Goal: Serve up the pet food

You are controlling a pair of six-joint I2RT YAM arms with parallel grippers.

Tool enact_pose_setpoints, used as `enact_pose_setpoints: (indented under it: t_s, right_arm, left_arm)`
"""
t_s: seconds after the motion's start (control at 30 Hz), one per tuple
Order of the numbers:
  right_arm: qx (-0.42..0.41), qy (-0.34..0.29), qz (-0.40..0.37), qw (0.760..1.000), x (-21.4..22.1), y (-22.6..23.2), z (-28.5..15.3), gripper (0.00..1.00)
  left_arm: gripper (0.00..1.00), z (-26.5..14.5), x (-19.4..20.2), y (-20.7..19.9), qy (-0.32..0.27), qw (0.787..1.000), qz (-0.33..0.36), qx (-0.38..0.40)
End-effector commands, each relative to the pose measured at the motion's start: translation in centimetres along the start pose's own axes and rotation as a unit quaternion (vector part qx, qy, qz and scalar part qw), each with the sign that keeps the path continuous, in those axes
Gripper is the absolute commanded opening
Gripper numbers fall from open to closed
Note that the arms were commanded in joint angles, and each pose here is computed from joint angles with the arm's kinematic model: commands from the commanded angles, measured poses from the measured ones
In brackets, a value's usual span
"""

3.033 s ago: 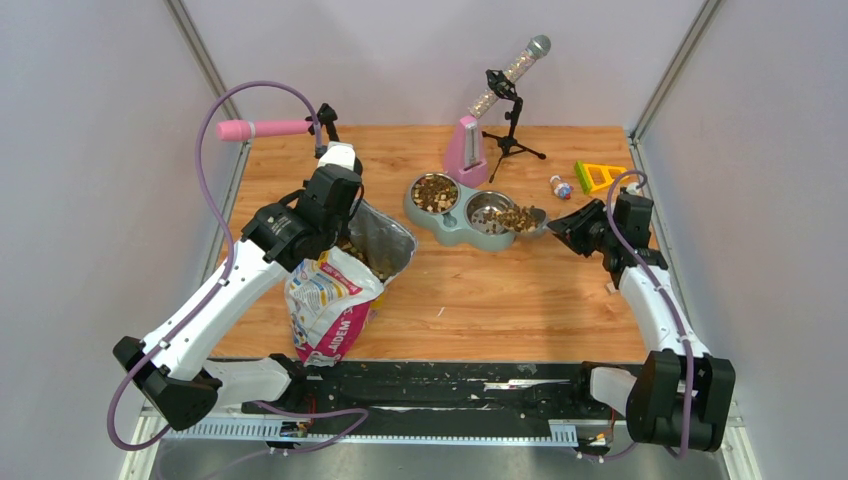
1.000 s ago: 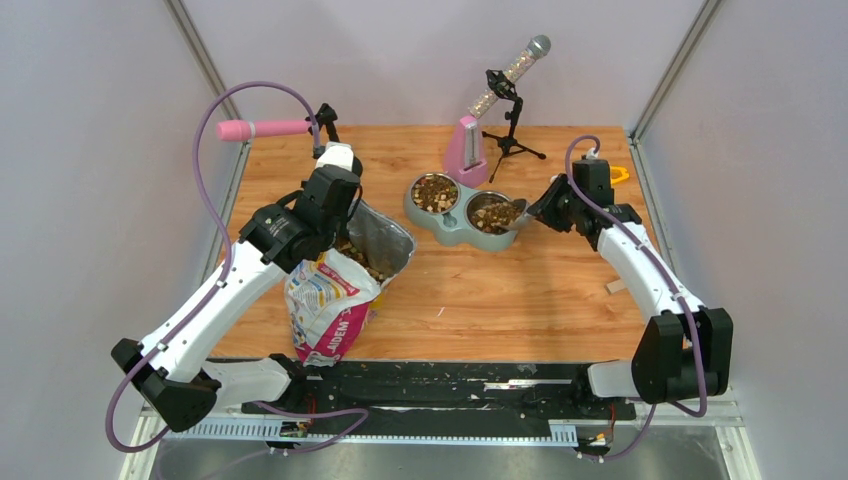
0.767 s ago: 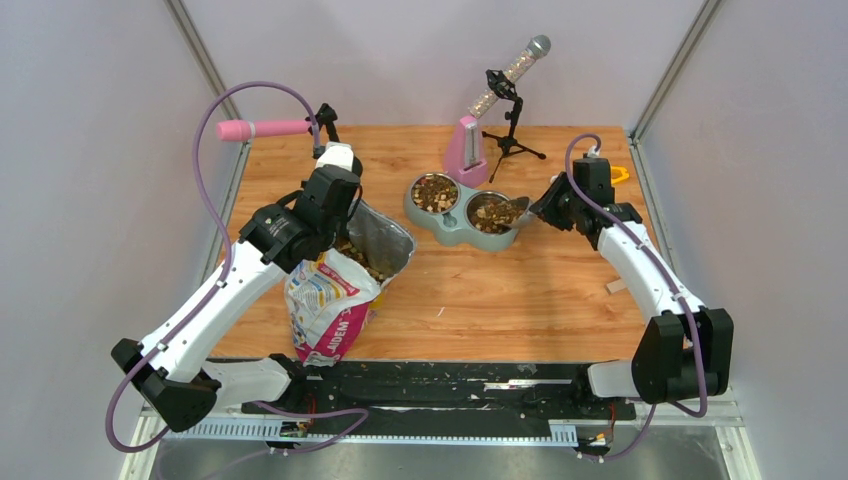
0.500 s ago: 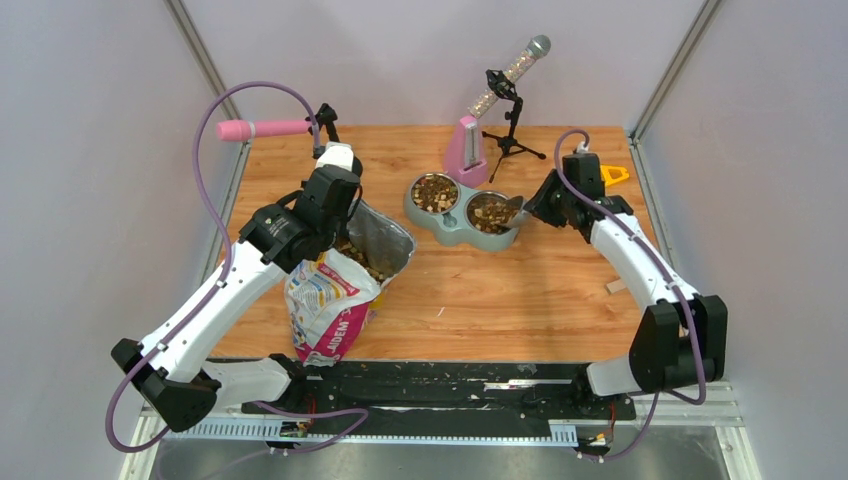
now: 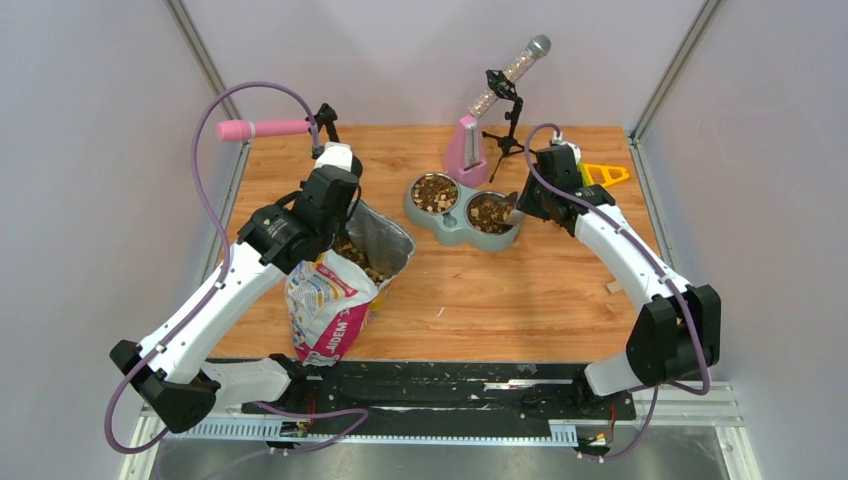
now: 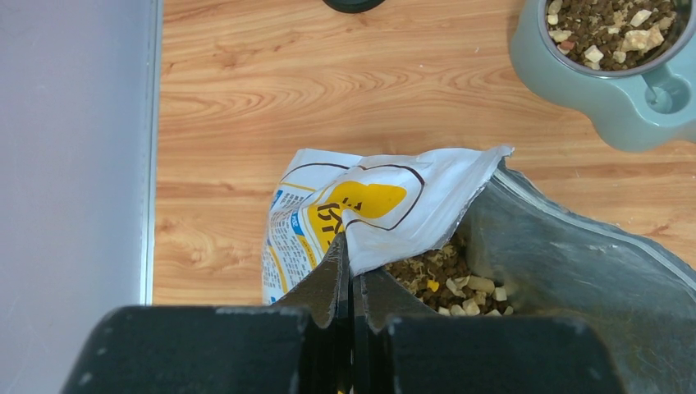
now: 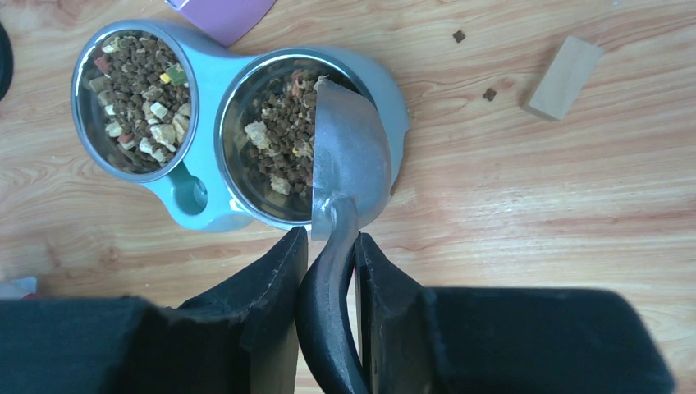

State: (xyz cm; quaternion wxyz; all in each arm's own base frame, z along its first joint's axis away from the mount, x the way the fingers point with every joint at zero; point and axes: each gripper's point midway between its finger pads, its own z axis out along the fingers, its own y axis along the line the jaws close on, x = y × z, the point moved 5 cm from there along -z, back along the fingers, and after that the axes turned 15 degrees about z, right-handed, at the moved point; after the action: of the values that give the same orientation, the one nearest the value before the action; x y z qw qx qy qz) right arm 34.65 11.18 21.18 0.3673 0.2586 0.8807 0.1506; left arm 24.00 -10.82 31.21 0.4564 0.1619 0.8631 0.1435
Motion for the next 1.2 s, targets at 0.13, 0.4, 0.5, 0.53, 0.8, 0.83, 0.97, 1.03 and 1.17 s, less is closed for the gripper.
enact_pose_setpoints:
  t_s: [0.13, 0.4, 0.5, 0.53, 0.8, 0.83, 0.97, 1.03, 1.17]
  right_arm:
    - [-0.007, -0.037, -0.061, 0.997, -2.1, 2.2, 0.5, 0.0]
    - [-0.006, -0.047, -0.09, 0.995, -1.6, 3.6, -0.2, 0.0]
    - [-0.002, -0.058, -0.097, 0.994, -1.6, 3.8, -0.6, 0.0]
    - [-0.002, -0.062, -0.099, 0.993, -1.7, 3.8, -0.7, 0.0]
    - [0.01, -0.079, -0.131, 0.988, -1.7, 4.0, -1.2, 0.0]
    - [0.009, -0.082, -0.135, 0.987, -1.7, 4.2, -1.4, 0.0]
    - [0.009, -0.105, -0.147, 0.984, -2.2, 4.7, -2.2, 0.0]
    - [0.014, -0.114, -0.148, 0.982, -2.3, 4.6, -2.3, 0.0]
    - [0.005, -0.115, -0.155, 0.981, -2.1, 4.7, -2.5, 0.0]
  left_arm:
    - [0.0, -2.2, -4.6, 2.3, -0.114, 0.989, -0.088, -0.025]
    - [0.0, -2.3, -4.6, 2.4, -0.115, 0.989, -0.09, -0.026]
    - [0.0, -2.3, -4.6, 2.4, -0.115, 0.989, -0.09, -0.026]
    - [0.0, -2.3, -4.6, 2.4, -0.115, 0.989, -0.09, -0.026]
    - [0.0, -2.3, -4.6, 2.4, -0.115, 0.989, -0.09, -0.026]
    - [0.0, -2.3, -4.6, 2.4, -0.115, 0.989, -0.089, -0.026]
    - [0.0, -2.3, -4.7, 2.4, -0.116, 0.989, -0.09, -0.025]
    - [0.0, -2.4, -4.6, 2.5, -0.117, 0.989, -0.091, -0.026]
    - [0.0, -2.4, -4.7, 2.5, -0.118, 0.988, -0.092, -0.025]
